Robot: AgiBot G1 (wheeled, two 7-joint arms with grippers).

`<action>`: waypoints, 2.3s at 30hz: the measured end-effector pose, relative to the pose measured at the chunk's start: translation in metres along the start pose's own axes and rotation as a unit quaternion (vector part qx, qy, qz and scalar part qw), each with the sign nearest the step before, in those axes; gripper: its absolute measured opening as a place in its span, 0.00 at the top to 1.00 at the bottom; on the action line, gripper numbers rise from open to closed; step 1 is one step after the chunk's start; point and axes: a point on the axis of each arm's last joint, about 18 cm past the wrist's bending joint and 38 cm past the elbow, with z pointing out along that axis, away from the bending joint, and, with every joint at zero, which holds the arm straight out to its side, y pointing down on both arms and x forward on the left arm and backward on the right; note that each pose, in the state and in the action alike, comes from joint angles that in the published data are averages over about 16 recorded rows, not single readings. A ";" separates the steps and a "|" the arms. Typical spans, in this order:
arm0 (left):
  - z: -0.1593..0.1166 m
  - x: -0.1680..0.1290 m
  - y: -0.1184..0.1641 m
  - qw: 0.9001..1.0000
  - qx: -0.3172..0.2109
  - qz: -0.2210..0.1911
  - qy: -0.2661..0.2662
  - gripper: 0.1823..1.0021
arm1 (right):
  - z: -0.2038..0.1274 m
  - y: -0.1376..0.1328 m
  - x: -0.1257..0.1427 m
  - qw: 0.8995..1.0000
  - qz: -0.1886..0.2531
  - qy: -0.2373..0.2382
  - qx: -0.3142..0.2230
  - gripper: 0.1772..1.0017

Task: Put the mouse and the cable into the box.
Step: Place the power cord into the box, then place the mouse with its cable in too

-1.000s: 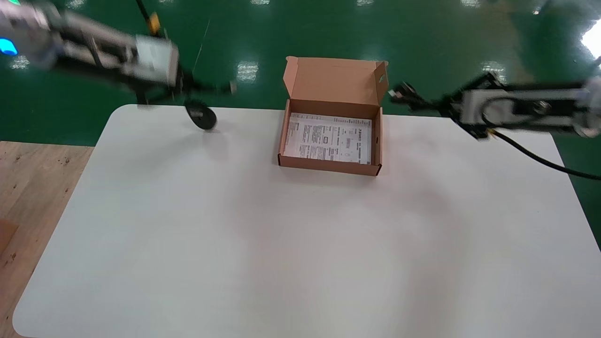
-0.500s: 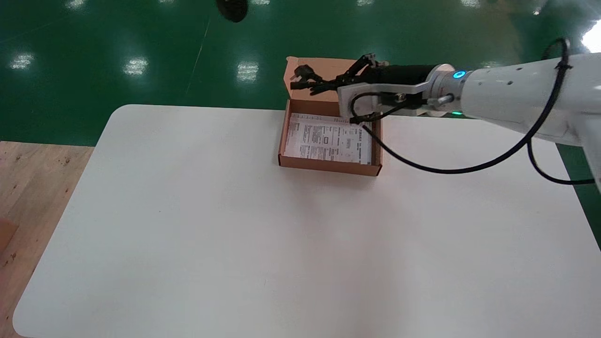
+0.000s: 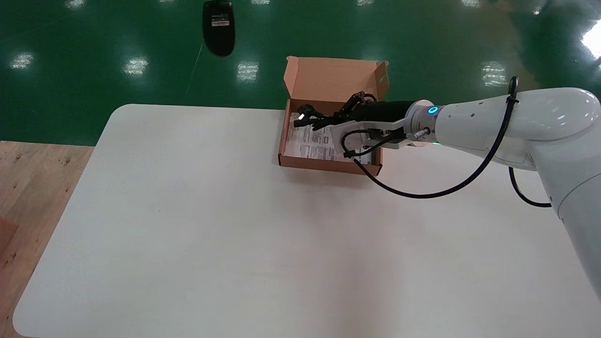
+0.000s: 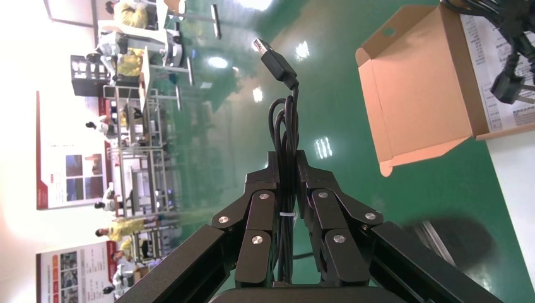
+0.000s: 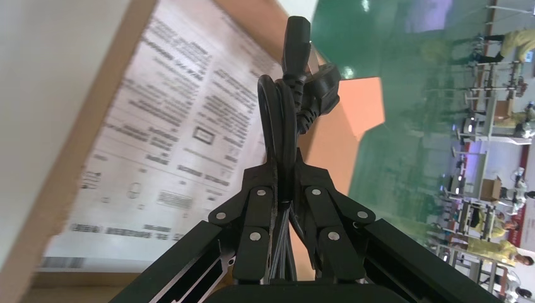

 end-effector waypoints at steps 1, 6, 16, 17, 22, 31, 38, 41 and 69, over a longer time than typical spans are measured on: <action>0.000 0.000 0.000 1.000 0.000 0.000 0.000 0.95 | 0.001 -0.001 -0.002 1.000 0.000 -0.003 0.001 0.95; 0.000 0.001 0.001 1.000 -0.002 -0.002 0.003 0.95 | 0.004 -0.005 -0.010 1.000 -0.002 -0.015 0.009 0.95; 0.004 0.007 0.004 1.000 -0.008 -0.008 0.008 0.95 | 0.005 -0.008 -0.014 1.000 -0.001 -0.024 0.018 0.92; 0.005 0.007 0.004 1.000 -0.008 -0.009 0.008 0.95 | 0.005 -0.008 -0.014 1.000 -0.001 -0.024 0.018 0.92; 0.015 0.010 0.006 1.000 -0.017 -0.012 0.002 0.95 | 0.001 -0.004 -0.009 1.000 0.005 -0.017 0.016 0.87; 0.051 0.027 0.004 0.999 -0.023 -0.023 -0.014 0.95 | -0.043 0.039 0.012 0.998 0.058 0.013 -0.001 0.72; 0.089 0.063 -0.007 0.999 0.002 -0.046 -0.016 0.95 | -0.112 0.098 0.021 0.992 0.111 0.042 -0.037 0.54; 0.104 0.082 -0.016 0.998 0.020 -0.058 -0.013 0.95 | -0.142 0.121 0.018 0.989 0.125 0.049 -0.059 0.45; 0.161 0.227 -0.073 0.982 0.106 -0.123 0.101 0.95 | -0.280 0.214 -0.024 0.969 0.138 0.037 -0.201 0.01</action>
